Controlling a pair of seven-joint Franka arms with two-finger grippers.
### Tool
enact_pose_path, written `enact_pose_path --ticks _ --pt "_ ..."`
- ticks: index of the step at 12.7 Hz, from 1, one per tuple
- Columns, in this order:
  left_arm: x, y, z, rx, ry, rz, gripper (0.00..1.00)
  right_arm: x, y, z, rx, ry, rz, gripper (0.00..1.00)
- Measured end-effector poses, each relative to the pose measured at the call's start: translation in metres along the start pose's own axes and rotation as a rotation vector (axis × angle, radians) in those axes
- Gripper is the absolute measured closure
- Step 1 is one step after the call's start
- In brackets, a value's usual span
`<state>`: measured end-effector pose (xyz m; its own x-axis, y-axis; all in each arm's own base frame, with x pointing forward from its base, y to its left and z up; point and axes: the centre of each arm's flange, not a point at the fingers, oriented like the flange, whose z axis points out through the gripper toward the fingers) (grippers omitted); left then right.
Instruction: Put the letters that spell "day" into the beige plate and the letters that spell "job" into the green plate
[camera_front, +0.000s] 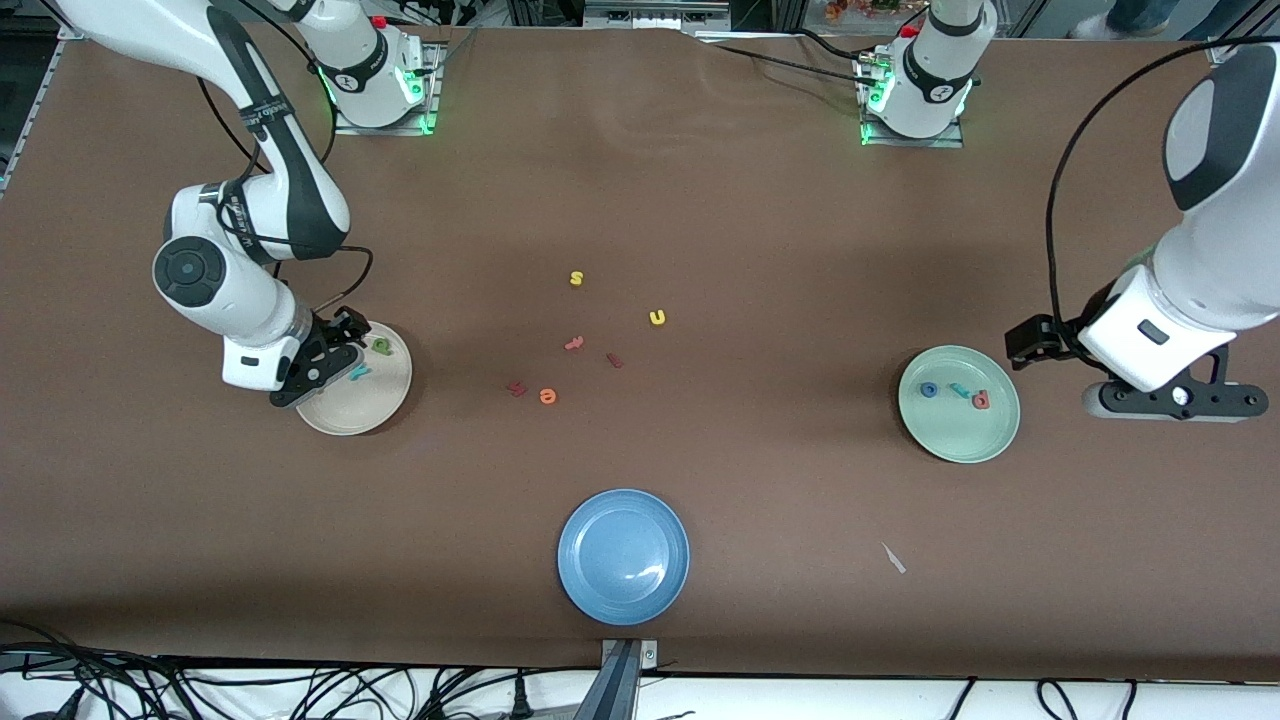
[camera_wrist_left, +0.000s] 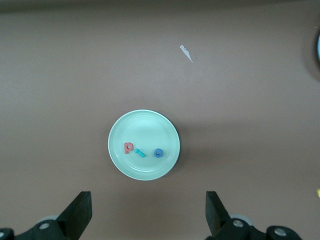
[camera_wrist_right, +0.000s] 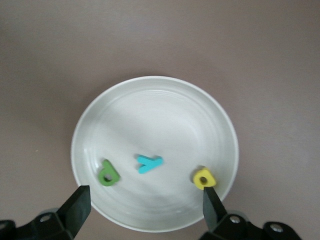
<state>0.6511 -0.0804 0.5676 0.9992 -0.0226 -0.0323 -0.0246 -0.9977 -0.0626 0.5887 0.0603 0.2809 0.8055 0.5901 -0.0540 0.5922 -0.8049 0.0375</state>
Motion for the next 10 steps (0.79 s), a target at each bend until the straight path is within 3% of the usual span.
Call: enact_pose_path --ticks 3,5,10 --pt "-0.006 -0.023 -0.005 0.005 -0.018 0.047 0.0 -0.004 0.018 -0.041 0.031 0.038 0.088 0.0" --pt "-0.01 -0.03 -0.002 0.01 -0.035 0.076 0.0 -0.011 0.016 -0.087 0.059 0.025 0.16 0.0" --pt "-0.025 -0.034 -0.007 0.021 -0.041 0.127 0.0 -0.038 0.005 -0.201 0.063 -0.018 0.33 0.0"
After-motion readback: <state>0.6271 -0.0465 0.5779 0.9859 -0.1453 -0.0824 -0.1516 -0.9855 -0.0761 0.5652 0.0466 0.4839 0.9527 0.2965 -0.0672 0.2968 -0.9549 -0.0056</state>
